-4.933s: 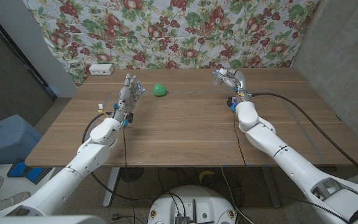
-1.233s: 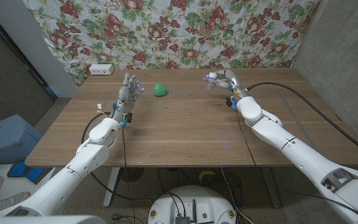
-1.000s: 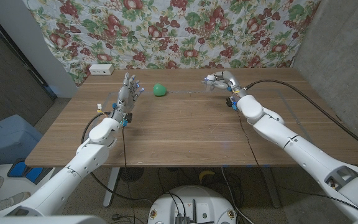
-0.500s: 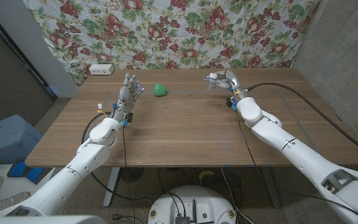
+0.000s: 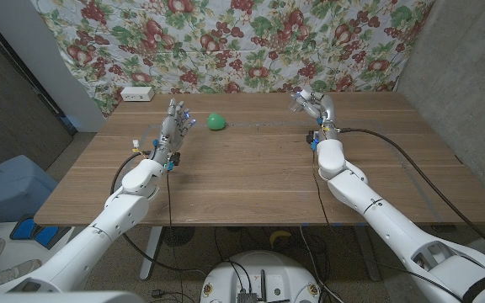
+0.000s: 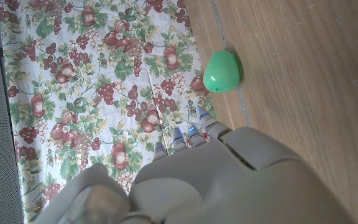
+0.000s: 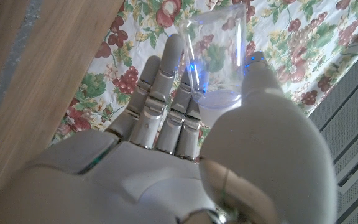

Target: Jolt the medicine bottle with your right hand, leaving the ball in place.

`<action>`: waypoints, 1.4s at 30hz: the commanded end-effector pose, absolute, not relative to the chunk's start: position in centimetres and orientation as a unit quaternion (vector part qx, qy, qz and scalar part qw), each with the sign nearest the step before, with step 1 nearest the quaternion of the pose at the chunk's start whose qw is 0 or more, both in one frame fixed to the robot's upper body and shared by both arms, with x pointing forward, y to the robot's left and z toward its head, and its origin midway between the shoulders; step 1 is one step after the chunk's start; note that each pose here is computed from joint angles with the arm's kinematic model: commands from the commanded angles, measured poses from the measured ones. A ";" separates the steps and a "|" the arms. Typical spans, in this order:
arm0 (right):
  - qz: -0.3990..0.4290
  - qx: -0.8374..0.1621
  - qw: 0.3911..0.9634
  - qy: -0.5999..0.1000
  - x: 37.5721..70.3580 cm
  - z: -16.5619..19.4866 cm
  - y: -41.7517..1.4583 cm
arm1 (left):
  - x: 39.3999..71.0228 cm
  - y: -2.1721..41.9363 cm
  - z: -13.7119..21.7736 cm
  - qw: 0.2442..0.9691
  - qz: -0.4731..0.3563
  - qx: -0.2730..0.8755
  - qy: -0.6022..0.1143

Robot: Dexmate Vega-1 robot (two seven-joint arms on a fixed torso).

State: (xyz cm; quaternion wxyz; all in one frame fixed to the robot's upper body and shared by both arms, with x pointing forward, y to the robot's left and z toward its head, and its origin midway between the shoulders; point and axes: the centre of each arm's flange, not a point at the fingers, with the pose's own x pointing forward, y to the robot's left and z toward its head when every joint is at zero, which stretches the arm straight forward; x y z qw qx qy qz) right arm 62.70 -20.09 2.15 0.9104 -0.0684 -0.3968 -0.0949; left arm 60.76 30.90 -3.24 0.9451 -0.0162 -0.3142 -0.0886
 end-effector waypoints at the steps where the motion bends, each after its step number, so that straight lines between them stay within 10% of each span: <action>1: -0.112 -0.035 0.910 -0.399 63.0 1.7 -20.4 | 60.8 30.9 -3.1 0.945 -0.087 -0.015 -0.314; 42: -0.130 -0.294 0.835 -0.446 62.6 3.2 -19.5 | 61.5 30.1 -2.6 0.946 -0.086 -0.014 -0.311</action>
